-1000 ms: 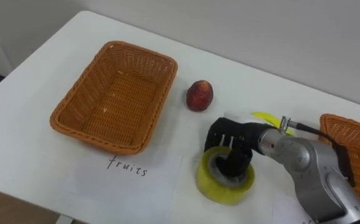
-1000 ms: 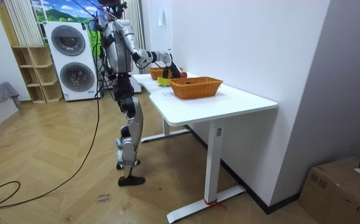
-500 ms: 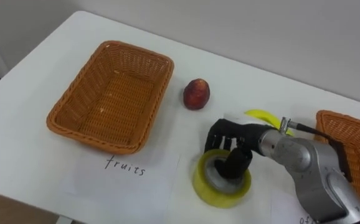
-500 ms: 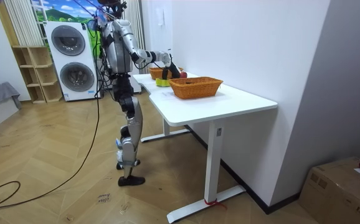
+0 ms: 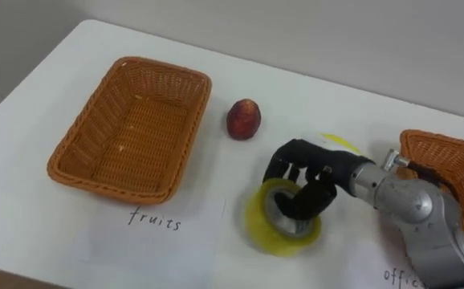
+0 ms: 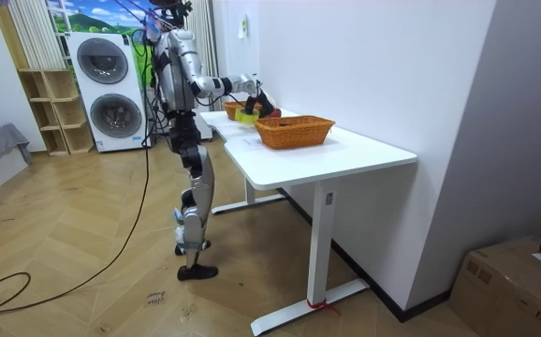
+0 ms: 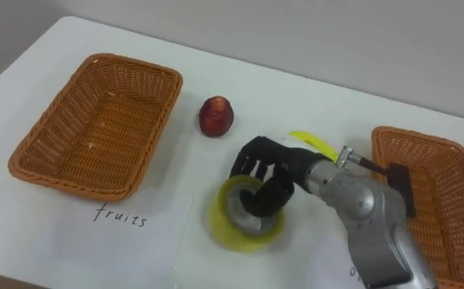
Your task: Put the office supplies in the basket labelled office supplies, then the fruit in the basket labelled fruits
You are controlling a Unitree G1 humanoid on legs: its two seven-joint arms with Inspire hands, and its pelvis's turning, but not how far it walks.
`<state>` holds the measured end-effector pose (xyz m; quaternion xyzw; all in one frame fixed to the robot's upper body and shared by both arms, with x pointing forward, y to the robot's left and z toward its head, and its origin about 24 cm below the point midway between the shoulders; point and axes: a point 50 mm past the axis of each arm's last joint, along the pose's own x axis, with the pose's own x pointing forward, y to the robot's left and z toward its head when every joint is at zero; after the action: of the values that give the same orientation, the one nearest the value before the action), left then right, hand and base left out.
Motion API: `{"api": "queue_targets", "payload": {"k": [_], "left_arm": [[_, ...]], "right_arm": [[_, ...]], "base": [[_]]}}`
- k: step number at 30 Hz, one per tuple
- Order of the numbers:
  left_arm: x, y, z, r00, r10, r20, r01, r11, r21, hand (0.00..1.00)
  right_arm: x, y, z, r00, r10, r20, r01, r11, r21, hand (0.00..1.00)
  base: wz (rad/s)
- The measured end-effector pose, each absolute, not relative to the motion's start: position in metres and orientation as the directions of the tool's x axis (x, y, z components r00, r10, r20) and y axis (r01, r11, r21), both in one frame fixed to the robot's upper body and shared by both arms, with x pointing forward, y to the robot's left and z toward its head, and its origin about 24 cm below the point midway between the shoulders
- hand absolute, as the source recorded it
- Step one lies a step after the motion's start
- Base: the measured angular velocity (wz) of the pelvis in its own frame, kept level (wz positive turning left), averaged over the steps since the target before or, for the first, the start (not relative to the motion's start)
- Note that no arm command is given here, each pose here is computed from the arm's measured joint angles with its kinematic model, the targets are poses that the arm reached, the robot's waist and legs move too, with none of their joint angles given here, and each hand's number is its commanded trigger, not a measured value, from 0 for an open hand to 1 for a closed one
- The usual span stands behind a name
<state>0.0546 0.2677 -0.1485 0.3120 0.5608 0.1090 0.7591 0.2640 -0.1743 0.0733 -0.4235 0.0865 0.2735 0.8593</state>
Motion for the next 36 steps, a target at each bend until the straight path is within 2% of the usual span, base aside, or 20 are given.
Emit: {"api": "queue_targets", "payload": {"k": [12, 22, 36], "left_arm": [[0.055, 0.263, -0.149, 0.377, 0.519, -0.767, 0.166, 0.776, 0.608, 0.00], [0.053, 0.261, -0.150, 0.382, 0.513, -0.769, 0.165, 0.781, 0.602, 0.00], [0.038, 0.261, -0.151, 0.348, 0.519, -0.781, 0.170, 0.784, 0.597, 0.00]], "right_arm": [[0.263, -0.196, 0.091, 0.937, 0.288, -0.198, -0.337, 0.595, -0.730, 1.00], [0.264, -0.202, 0.098, 0.967, 0.235, -0.102, -0.230, 0.625, -0.746, 1.00], [0.264, -0.229, 0.115, 0.995, 0.060, 0.084, 0.014, 0.733, -0.680, 1.00]], "base": [[-0.07], [-0.03], [0.00]]}}
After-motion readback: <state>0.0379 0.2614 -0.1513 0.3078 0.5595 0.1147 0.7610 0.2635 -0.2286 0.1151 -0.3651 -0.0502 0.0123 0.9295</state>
